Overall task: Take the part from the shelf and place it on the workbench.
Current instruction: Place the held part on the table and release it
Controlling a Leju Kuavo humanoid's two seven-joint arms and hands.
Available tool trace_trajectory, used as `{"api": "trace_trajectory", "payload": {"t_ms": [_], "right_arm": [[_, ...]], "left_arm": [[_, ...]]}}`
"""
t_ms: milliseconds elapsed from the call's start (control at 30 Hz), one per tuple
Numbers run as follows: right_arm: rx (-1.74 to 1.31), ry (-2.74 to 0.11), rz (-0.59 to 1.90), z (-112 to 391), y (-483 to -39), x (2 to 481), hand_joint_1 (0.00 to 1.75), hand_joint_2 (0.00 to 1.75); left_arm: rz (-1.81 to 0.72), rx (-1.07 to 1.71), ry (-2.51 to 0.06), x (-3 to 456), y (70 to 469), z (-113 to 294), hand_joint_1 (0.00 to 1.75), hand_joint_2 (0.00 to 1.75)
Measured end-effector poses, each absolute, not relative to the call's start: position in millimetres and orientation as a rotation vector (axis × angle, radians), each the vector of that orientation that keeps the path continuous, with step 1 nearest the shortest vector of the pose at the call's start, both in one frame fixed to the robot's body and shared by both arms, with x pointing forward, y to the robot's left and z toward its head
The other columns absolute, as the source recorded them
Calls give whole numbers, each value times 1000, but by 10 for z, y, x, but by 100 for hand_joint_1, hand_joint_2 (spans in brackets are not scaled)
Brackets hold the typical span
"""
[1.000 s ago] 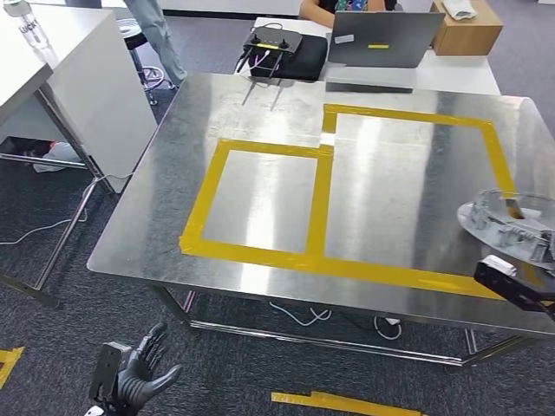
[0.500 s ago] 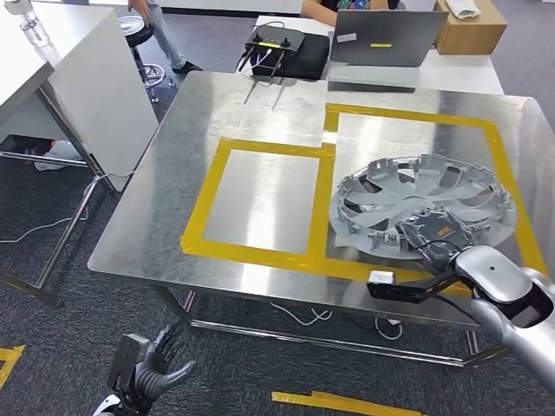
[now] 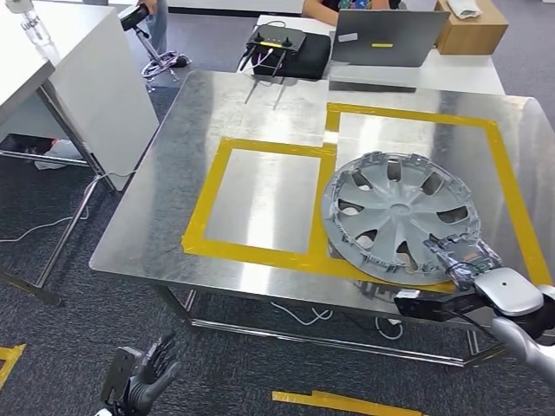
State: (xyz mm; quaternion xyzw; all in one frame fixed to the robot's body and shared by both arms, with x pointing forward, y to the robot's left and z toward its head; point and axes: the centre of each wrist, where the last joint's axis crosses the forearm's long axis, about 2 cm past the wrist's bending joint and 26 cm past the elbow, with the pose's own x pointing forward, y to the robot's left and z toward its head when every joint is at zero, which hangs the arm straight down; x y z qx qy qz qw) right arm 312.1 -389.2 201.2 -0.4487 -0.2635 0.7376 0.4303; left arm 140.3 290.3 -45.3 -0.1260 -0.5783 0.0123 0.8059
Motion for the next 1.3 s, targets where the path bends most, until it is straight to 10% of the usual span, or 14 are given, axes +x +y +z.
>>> {"api": "trace_trajectory", "payload": {"t_ms": [300, 767, 1300], "right_arm": [[-947, -934, 1690, 2321, -4014, 2519, 0, 0], [-1011, -1746, 747, 2369, -3534, 941, 0, 0], [-777, -1674, 71, 1920, -3550, 632, 0, 0]], "left_arm": [[70, -261, -1261, 1241, 3046, -494, 0, 0], [178, -187, -1234, 922, 3090, -333, 0, 0], [231, -144, -1251, 906, 3043, -245, 0, 0]]}}
